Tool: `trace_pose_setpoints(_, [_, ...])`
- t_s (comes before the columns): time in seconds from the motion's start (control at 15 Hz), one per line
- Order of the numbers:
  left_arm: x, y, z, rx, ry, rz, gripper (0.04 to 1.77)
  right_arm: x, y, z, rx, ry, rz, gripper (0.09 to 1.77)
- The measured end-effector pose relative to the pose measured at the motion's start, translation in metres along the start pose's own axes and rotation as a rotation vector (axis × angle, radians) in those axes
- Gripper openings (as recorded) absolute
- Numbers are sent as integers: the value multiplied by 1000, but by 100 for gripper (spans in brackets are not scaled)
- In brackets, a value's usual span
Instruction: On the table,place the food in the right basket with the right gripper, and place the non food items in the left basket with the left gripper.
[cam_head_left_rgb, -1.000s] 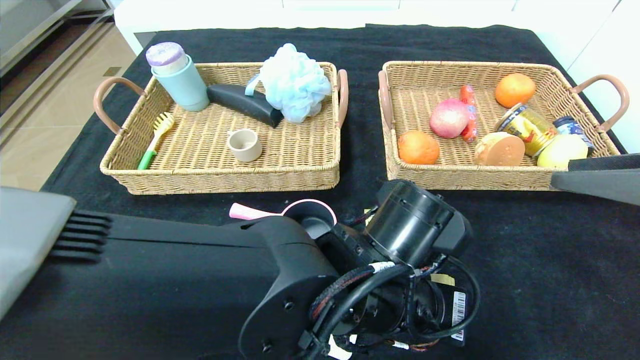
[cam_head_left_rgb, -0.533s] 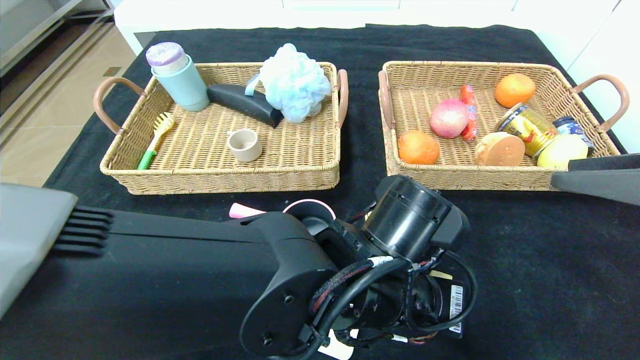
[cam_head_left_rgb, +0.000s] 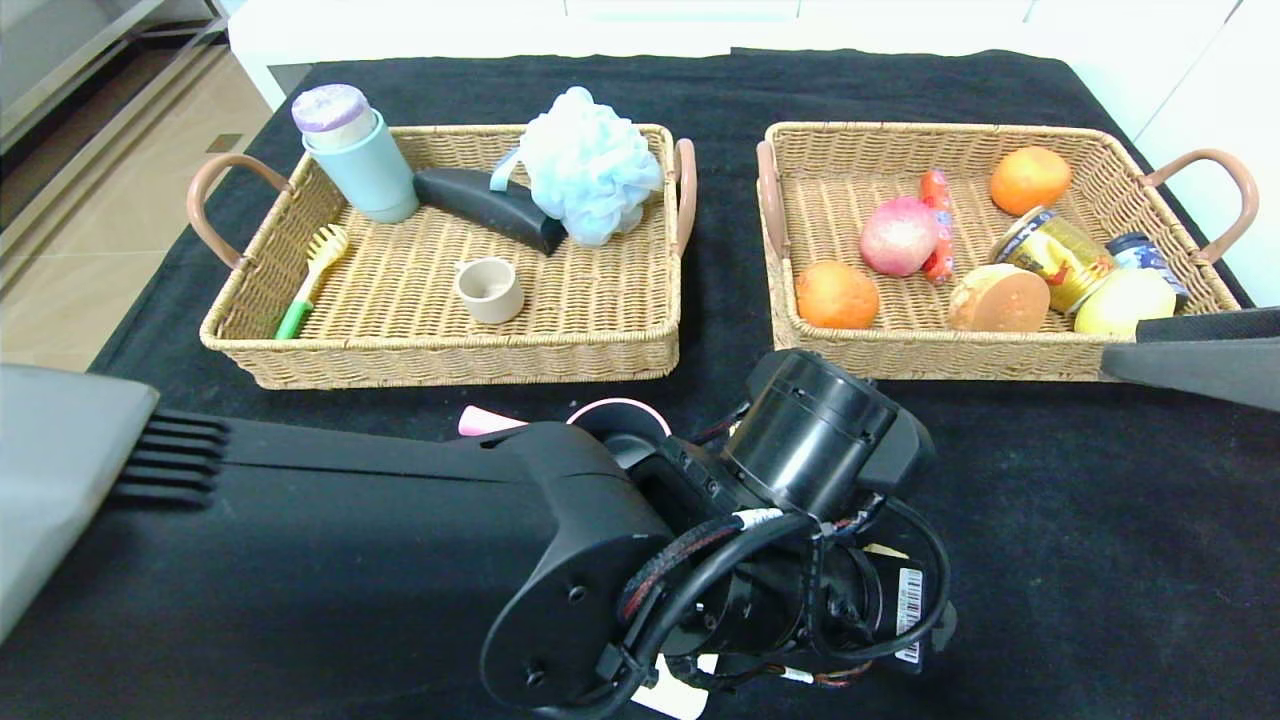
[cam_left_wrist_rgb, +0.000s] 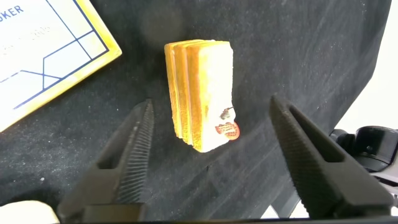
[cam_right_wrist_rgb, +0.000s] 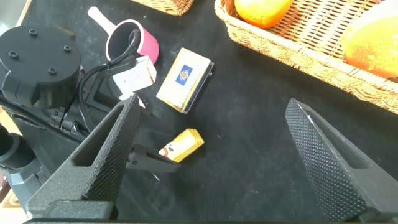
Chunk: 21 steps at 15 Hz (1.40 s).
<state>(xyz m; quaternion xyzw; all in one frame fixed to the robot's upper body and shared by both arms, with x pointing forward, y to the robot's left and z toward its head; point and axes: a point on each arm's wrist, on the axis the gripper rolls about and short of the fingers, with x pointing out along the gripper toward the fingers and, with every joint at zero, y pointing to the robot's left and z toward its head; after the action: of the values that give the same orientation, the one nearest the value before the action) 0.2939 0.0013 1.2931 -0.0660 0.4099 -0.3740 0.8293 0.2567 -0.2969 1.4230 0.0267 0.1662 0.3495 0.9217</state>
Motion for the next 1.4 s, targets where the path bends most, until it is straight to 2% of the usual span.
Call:
trace_pose_setpoints(0.47, [-9, -4, 3, 0, -13, -16, 158, 1, 0, 0, 0, 1, 2, 171])
trace_pose_setpoints(0.8, [-34, -5, 10, -5, -57, -23, 164, 0, 0, 0, -1, 0, 3, 171])
trace_pose_setpoints(1.07, [-66, -2, 16, -9, -81, -7, 167, 0, 1, 0, 1, 2, 6, 171])
trace_pose_setpoints(1.4, [-100, 7, 17, -23, -90, 57, 169, 0, 1, 0, 1, 2, 7, 171])
